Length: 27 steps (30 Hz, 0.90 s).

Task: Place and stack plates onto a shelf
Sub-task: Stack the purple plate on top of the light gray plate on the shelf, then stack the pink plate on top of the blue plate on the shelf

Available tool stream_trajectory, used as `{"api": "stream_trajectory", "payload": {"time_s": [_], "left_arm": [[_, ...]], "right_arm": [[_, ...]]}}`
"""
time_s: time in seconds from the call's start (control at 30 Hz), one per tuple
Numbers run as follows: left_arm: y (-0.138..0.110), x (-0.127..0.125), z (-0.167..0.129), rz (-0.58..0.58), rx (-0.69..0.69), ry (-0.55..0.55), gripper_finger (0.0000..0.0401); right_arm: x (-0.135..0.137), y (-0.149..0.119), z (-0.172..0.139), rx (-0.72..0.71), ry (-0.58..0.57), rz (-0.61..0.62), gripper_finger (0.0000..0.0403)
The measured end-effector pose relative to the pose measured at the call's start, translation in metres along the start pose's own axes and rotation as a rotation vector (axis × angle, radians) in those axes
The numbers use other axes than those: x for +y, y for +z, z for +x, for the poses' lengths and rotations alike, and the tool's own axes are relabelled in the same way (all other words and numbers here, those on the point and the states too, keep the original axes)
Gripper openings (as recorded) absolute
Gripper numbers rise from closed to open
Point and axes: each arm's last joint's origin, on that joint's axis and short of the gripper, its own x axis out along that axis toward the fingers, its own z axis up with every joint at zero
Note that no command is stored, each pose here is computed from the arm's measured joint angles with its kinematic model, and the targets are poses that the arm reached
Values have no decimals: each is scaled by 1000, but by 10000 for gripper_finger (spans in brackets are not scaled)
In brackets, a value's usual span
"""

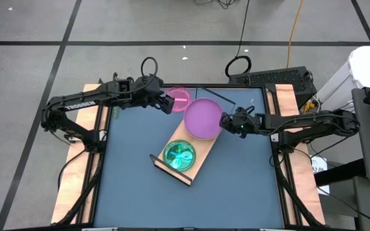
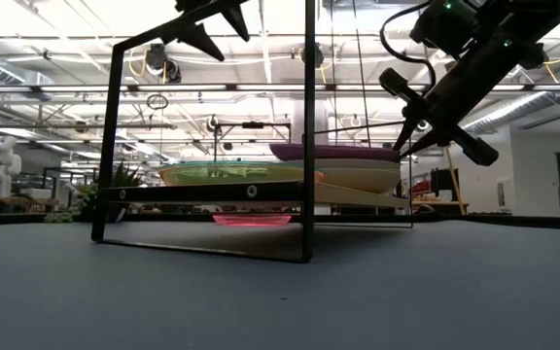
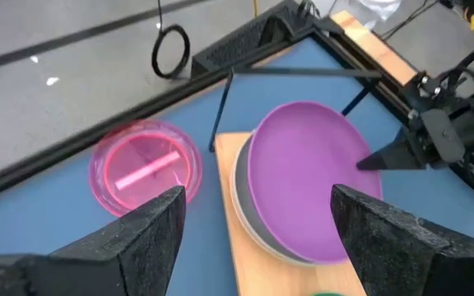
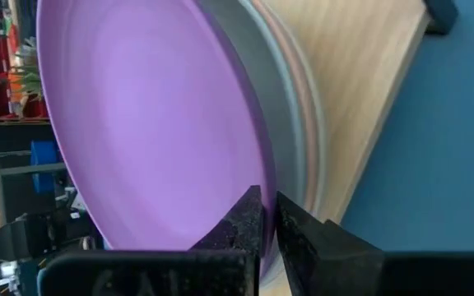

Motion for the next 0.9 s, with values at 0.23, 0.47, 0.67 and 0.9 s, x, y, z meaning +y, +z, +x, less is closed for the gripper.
{"api": "stream_trajectory", "payload": {"time_s": [0.23,0.47,0.67,0.9], "left_arm": [[-10,2,10,-14,46,-5,305],[-10,2,10,2,46,-7,305],[-10,2,10,7,46,-7,305],[-8,6,12,13,53,-5,305]], "right_arm": [[0,0,0,2,3,-16,21],[0,0,0,4,3,-8,73],[0,1,-6,27,2,14,113],[-3,5,-25,27,9,21,120]]}}
